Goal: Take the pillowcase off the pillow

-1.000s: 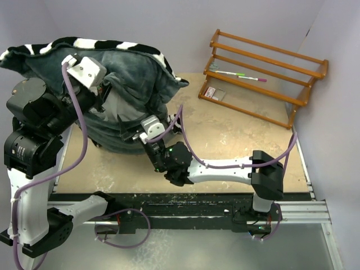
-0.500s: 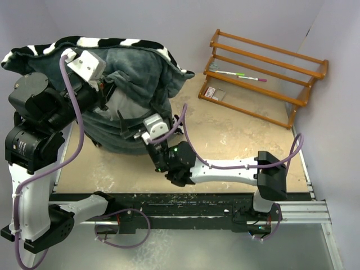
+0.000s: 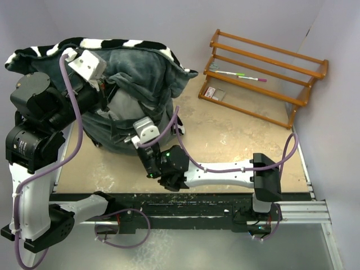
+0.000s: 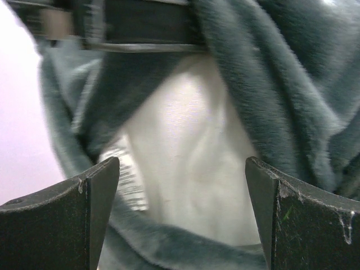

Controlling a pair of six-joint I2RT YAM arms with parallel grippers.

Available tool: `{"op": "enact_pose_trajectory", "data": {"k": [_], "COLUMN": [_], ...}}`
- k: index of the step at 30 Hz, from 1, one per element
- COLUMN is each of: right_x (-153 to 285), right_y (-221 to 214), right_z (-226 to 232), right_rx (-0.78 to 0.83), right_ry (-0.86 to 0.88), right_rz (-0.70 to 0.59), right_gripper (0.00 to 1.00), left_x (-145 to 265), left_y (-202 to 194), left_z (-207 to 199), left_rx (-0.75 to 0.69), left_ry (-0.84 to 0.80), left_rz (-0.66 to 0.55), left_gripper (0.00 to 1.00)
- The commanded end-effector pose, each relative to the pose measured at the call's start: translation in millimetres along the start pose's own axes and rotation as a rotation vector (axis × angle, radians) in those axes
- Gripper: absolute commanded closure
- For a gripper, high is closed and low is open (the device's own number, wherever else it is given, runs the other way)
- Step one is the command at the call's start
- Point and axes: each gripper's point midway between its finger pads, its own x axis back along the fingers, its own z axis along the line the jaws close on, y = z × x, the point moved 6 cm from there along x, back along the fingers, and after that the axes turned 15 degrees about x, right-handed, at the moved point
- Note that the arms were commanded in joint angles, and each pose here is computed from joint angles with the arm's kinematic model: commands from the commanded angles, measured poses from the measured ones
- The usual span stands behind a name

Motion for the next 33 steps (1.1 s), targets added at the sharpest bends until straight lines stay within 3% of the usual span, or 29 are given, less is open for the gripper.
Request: {"op": "enact_pose_trajectory", "data": {"k": [1,12,15,21,22,23,24,33], "right_x": [-8,-61,-70,-74,-72,-70,-69,-38], "right_y": [10,-9,-9,-9,-8,-6,-5,-16], "right_z": [-26,-29,-29,-27,-29,-32,-36,-35], "right_rx": [-0.075,-0.082,-0.072,-0.036,-0.047,-0.061,-0.075,-0.204], "right_ry": [-0.097,-0.042,-0.011,0.004,0.002,-0.003,-0.013,0.069], "right_rz": [0.003,0.038,0.010,-0.041,-0.058,-0.067,-0.073,-0.041], "right_gripper": [0.06,0.05,0.09,0.50,0.65,0.88,1.00,1.00], "left_x": [10,17,17,18,19,21,23,21], "left_y": [19,10,8,15,18,21,25,69], "left_z": [-8,-36,-43,-45,-45,-44,-43,-22], "left_rx": [0.000,0.062,0.077,0.067,0.059,0.046,0.029,-0.139], "left_ry": [-0.025,-0.242,-0.304,-0.318,-0.314,-0.303,-0.286,-0.112], "left_rz": [-0.079,0.008,0.042,0.030,0.020,0.004,-0.019,-0.252], "left_gripper": [1.00,1.00,1.00,1.00,1.00,1.00,1.00,1.00]}}
